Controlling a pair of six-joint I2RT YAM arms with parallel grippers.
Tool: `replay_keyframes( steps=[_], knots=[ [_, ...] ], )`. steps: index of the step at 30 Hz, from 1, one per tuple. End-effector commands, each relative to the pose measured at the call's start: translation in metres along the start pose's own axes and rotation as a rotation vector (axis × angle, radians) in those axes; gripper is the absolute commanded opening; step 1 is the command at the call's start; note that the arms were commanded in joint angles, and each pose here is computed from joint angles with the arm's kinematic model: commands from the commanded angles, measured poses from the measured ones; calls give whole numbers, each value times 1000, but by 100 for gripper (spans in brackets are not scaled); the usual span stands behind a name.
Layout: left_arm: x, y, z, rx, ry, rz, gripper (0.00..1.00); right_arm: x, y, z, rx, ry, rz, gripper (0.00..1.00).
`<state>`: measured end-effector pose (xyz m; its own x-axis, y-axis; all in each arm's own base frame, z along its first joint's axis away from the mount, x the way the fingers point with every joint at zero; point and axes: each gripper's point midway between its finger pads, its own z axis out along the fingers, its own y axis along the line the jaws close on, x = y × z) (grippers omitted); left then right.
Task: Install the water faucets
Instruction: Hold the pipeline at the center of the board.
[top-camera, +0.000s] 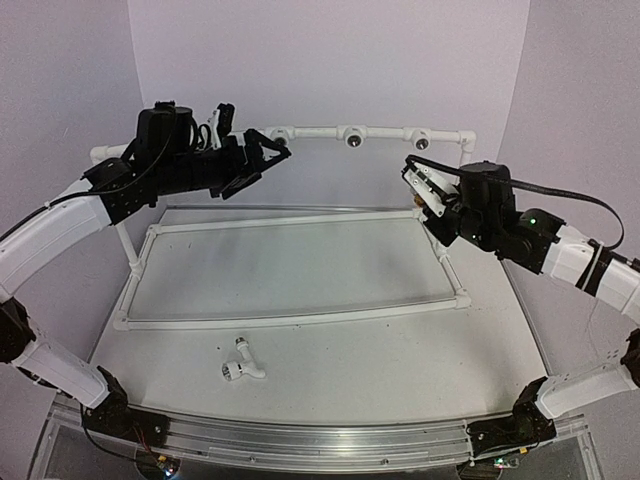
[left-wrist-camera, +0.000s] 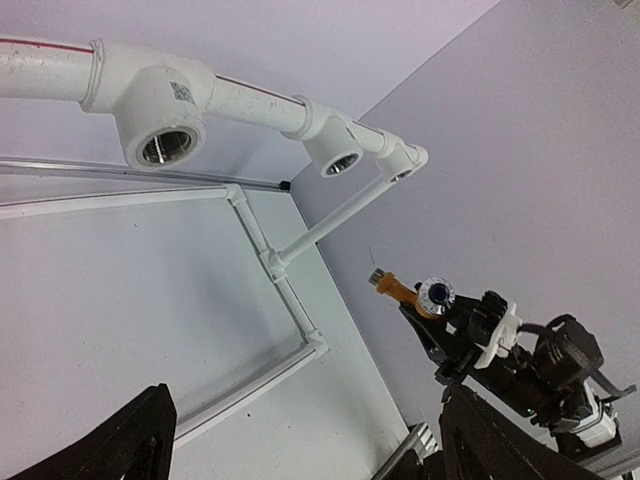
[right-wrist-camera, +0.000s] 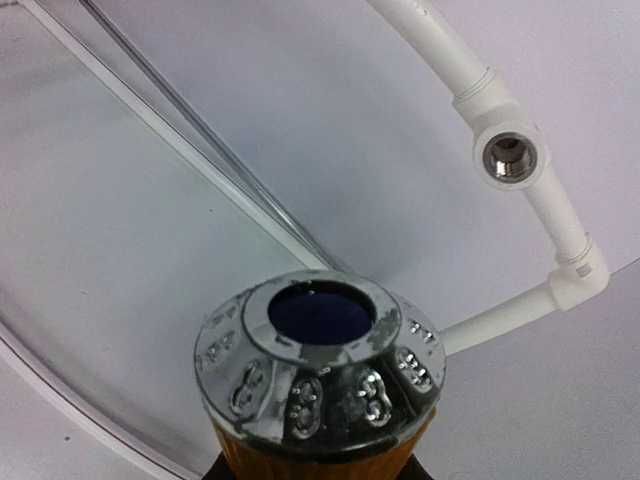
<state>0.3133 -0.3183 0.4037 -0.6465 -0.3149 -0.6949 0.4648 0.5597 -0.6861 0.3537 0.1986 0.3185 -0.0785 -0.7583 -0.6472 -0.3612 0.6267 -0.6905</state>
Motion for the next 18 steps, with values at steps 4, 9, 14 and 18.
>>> replay_keyframes(
  steps=[4,9,14,18],
  knots=[
    [-29,5,16,-57,-76,-100,94,-30,-60,-4,323,-22,-369,0],
    [-37,-12,23,-5,-60,-1,94,-46,-70,-9,464,-90,-514,0],
    [-47,-31,16,35,-60,182,92,-54,-69,-9,477,-117,-568,0],
    [-69,-26,7,-68,-120,295,92,-58,-67,-11,474,-149,-577,0]
  ],
)
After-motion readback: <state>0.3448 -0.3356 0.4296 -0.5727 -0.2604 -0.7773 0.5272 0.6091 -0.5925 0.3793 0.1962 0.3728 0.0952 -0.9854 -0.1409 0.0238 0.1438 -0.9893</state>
